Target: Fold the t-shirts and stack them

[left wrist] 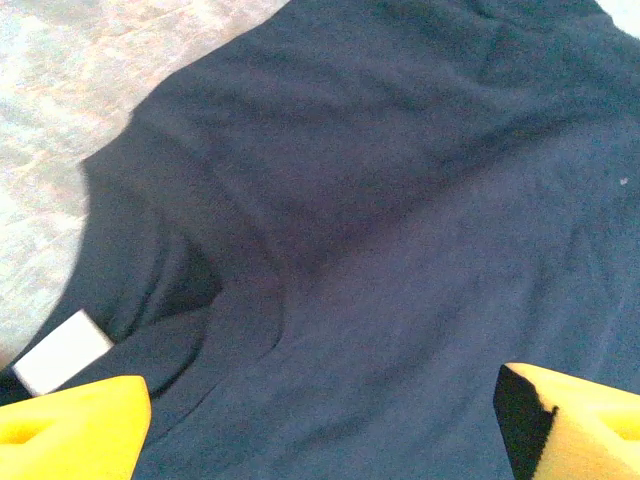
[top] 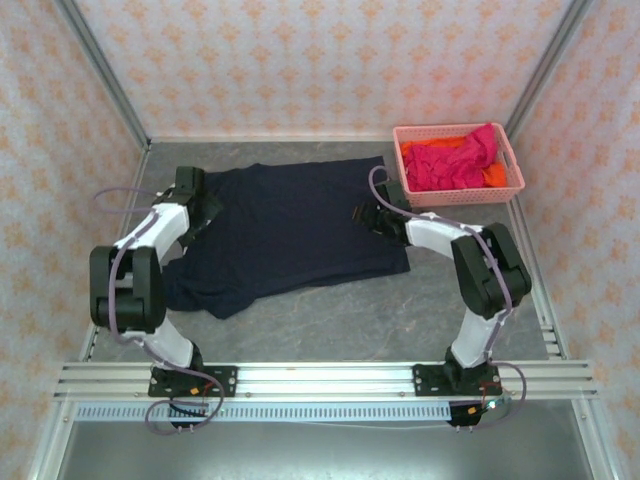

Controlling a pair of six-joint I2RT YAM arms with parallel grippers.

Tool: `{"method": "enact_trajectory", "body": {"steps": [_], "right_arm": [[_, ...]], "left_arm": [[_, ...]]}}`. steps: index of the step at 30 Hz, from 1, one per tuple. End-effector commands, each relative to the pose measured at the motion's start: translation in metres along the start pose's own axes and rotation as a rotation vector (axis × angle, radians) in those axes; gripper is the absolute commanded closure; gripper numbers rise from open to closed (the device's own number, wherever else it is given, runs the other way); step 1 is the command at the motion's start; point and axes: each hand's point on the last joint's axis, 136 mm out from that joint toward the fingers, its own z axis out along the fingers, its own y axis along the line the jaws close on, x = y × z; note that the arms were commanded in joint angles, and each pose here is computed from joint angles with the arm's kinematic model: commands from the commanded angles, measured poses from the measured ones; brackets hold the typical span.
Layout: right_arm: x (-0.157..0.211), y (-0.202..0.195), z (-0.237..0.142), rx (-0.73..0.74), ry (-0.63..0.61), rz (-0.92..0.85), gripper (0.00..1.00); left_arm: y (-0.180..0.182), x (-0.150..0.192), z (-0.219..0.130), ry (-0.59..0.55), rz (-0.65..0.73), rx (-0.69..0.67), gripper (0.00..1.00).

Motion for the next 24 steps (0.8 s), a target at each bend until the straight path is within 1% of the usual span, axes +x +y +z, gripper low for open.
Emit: {"method": "enact_trajectory", "body": {"steps": [1, 6, 8, 12, 18, 22, 24], "right_arm": [[-0.015, 0.008, 0.005, -0.027, -0.049, 0.032, 0.4], [0.011, -0.003, 0.012, -0.026, 0.006, 0.049, 0.42], [0.02, -0.01, 0.013, -0.02, 0.018, 0.058, 0.42], [0.033, -0.018, 0.014, -0.012, 0.038, 0.068, 0.44], [0.039, -0.025, 0.021, 0.005, 0.053, 0.077, 0.44], [0.036, -0.02, 0.032, 0.002, 0.067, 0.073, 0.44], [0.033, -0.015, 0.036, -0.008, 0.074, 0.08, 0.44]], "left_arm": [[-0.019, -0.02, 0.012, -0.042, -0.026, 0.009, 0.09], [-0.027, -0.042, 0.036, -0.054, -0.028, -0.039, 0.09], [-0.025, -0.041, 0.058, -0.017, -0.027, -0.077, 0.09], [-0.029, -0.042, 0.08, 0.016, -0.03, -0.097, 0.08], [-0.027, -0.041, 0.113, 0.082, -0.055, -0.128, 0.08], [-0.034, -0.047, 0.128, 0.116, -0.05, -0.133, 0.09], [-0.043, -0.055, 0.132, 0.117, -0.044, -0.128, 0.09]]}}
